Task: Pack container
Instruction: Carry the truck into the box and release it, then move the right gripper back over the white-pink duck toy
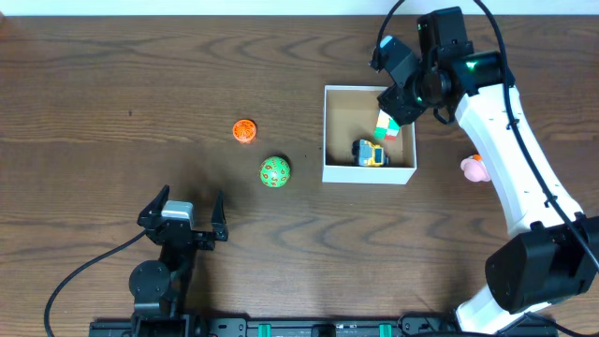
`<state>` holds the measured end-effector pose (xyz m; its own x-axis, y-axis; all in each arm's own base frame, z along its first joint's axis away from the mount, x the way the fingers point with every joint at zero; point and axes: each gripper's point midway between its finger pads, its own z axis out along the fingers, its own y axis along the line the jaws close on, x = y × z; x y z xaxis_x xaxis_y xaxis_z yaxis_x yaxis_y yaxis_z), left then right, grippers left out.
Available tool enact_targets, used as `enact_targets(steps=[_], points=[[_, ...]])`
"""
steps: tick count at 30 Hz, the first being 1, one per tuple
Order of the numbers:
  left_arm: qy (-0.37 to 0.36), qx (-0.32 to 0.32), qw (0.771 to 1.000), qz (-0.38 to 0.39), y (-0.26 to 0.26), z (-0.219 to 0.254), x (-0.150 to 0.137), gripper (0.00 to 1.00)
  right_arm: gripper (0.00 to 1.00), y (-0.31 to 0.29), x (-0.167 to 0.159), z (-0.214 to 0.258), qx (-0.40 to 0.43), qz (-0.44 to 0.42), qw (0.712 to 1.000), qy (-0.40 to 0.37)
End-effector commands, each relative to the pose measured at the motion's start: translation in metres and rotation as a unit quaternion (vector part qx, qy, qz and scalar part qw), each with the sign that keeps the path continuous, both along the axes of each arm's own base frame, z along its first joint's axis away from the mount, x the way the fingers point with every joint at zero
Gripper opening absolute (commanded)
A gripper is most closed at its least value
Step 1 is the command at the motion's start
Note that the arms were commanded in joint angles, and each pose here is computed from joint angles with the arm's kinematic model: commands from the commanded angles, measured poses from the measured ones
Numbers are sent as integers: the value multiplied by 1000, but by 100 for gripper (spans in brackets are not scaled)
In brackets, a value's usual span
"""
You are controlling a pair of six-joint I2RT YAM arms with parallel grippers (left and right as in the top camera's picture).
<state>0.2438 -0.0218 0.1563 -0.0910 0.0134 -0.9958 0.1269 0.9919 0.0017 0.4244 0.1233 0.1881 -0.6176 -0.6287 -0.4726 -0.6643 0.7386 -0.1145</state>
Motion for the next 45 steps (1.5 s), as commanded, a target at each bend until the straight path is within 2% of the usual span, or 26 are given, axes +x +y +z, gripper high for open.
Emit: enact_targets(steps=[1, 4, 12, 15, 19, 20, 22, 30, 32, 34, 37, 45], points=[[22, 6, 1000, -5, -1, -15, -1, 98, 65, -13, 7, 10, -29, -44, 998, -21], [22, 6, 1000, -5, -1, -15, -1, 98, 65, -27, 10, 12, -42, -89, 995, -24], [22, 6, 1000, -5, -1, -15, -1, 98, 66, -15, -9, 4, -26, -68, 997, 19], [22, 6, 1000, -5, -1, -15, -1, 98, 79, -28, -6, 4, -46, -98, 994, 16], [22, 6, 1000, -5, -1, -15, -1, 98, 93, -64, -2, 6, -71, -189, 979, 9], [22, 6, 1000, -5, -1, -15, -1, 98, 99, -74, -2, 6, -75, -210, 975, 10], [22, 6, 1000, -5, -1, -15, -1, 98, 99, -94, -6, 8, -82, -250, 965, 13], [22, 6, 1000, -5, -1, -15, -1, 98, 99, -168, -66, 24, -69, -403, 909, 80], [22, 6, 1000, -5, -1, -15, -1, 98, 99, -174, -74, 27, -23, -454, 886, 94], [22, 6, 1000, -5, -1, -15, -1, 98, 99, -173, -80, 25, 42, -510, 851, 119], [22, 6, 1000, -5, -1, -15, -1, 98, 99, -172, -82, 16, 100, -549, 816, 151], [22, 6, 1000, -5, -1, -15, -1, 98, 99, -187, -62, -43, 176, -637, 737, 141]])
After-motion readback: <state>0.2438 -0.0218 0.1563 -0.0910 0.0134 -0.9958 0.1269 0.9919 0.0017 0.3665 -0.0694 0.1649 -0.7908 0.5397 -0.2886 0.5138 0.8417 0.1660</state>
